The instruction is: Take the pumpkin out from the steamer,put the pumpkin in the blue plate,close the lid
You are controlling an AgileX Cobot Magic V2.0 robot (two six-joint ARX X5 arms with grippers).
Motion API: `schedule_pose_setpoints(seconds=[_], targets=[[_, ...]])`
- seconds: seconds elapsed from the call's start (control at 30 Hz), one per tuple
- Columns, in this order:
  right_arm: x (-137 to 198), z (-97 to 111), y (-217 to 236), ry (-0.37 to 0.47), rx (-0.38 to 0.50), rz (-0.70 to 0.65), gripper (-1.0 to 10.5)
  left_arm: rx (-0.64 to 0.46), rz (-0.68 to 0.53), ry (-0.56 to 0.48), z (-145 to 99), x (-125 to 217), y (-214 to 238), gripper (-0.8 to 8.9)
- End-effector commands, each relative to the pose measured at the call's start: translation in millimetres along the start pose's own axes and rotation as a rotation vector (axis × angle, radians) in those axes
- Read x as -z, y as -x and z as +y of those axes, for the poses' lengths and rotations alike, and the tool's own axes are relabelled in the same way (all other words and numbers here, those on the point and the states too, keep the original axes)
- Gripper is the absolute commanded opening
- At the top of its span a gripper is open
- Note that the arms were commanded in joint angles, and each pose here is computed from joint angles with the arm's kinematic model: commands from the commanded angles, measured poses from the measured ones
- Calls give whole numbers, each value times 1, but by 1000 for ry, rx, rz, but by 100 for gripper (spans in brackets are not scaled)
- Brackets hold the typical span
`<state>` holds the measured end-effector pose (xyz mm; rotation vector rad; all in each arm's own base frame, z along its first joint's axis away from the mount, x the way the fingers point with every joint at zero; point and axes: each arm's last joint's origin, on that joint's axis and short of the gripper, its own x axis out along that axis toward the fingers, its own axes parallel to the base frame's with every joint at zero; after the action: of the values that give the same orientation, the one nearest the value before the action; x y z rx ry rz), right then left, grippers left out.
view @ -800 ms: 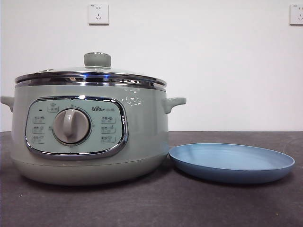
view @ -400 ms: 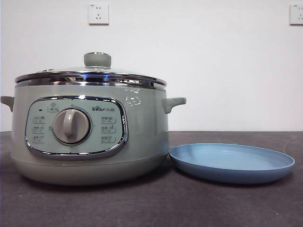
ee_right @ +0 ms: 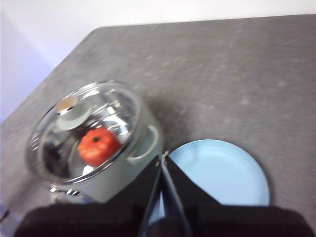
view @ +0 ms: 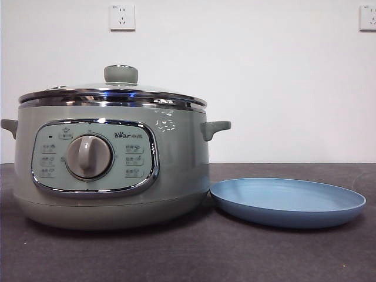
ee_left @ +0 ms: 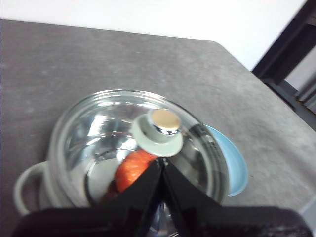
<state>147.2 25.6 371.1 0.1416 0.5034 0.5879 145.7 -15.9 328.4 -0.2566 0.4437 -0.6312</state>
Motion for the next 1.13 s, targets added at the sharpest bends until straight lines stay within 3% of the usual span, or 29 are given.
schedule_pose_setpoints(seconds=[0.03, 0.1, 0.23, 0.67, 0.93, 1.13], targets=[[-4, -1, -3, 31, -18, 9, 150, 42, 0, -23, -3, -1, 0, 1], [-5, -2, -4, 25, -16, 13, 290, 41, 1, -21, -3, -1, 0, 19], [-5, -4, -7, 4, -15, 24, 415, 40, 0, 8, -4, -1, 0, 382], [-5, 1, -12, -4, -47, 40, 414, -8, -25, -40, -13, -32, -15, 382], [-4, 4, -14, 0, -63, 49, 410, -76, 98, -159, -33, -58, -56, 382], [-4, 4, -14, -2, -62, 50, 410, -119, 178, -235, -46, -58, -96, 382]])
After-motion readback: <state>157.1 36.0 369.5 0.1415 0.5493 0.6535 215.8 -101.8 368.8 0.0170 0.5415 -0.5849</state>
